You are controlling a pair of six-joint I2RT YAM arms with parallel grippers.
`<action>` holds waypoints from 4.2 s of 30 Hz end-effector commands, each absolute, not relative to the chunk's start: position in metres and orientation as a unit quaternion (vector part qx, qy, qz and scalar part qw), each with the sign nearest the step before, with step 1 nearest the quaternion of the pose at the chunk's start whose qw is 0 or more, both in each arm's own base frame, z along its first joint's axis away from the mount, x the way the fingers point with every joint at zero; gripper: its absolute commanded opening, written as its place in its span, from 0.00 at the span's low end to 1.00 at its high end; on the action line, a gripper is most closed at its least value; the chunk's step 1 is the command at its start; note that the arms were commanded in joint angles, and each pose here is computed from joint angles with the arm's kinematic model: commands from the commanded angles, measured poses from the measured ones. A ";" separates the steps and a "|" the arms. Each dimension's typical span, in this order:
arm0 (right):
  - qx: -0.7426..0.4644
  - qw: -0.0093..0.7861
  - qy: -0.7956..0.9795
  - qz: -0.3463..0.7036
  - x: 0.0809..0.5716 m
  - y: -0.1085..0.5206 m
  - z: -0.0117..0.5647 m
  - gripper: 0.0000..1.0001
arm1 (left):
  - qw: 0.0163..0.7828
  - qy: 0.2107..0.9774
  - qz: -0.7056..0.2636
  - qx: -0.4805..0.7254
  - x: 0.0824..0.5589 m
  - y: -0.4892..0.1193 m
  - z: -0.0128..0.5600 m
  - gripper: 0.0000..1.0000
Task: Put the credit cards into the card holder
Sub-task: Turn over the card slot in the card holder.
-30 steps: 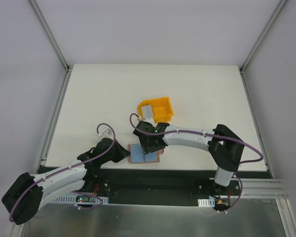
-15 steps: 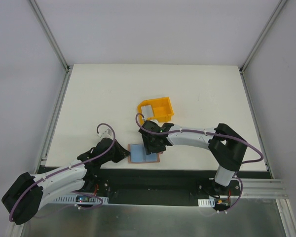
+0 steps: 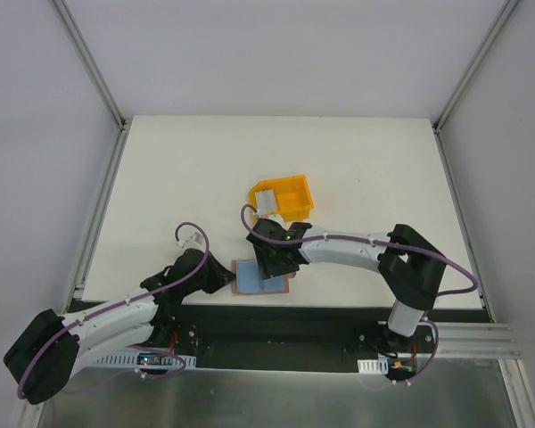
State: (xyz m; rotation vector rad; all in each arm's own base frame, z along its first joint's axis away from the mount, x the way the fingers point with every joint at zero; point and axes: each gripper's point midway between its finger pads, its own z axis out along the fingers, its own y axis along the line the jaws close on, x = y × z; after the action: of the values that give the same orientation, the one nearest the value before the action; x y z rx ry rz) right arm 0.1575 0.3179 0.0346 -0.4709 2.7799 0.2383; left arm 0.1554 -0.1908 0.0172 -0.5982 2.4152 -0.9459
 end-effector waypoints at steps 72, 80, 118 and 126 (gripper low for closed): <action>-0.126 0.165 0.966 0.156 0.164 0.317 0.044 0.57 | 0.229 0.873 -0.343 -0.262 0.153 -0.184 0.005 0.00; -0.129 0.140 0.969 0.158 0.159 0.322 0.034 0.57 | 0.228 0.872 -0.344 -0.261 0.153 -0.185 0.006 0.00; -0.214 0.105 0.878 0.415 0.146 0.430 0.114 0.59 | 0.232 0.855 -0.350 -0.306 0.158 -0.181 0.001 0.00; -0.236 0.192 0.843 0.443 0.158 0.412 0.178 0.61 | 0.235 0.855 -0.346 -0.307 0.158 -0.178 0.000 0.00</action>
State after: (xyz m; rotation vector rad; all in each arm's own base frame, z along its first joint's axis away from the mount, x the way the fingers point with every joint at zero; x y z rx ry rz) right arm 0.1447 0.4152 0.1059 -0.6326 2.6170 1.1530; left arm 0.1641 -0.1932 0.0204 -0.7917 2.3343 -1.0247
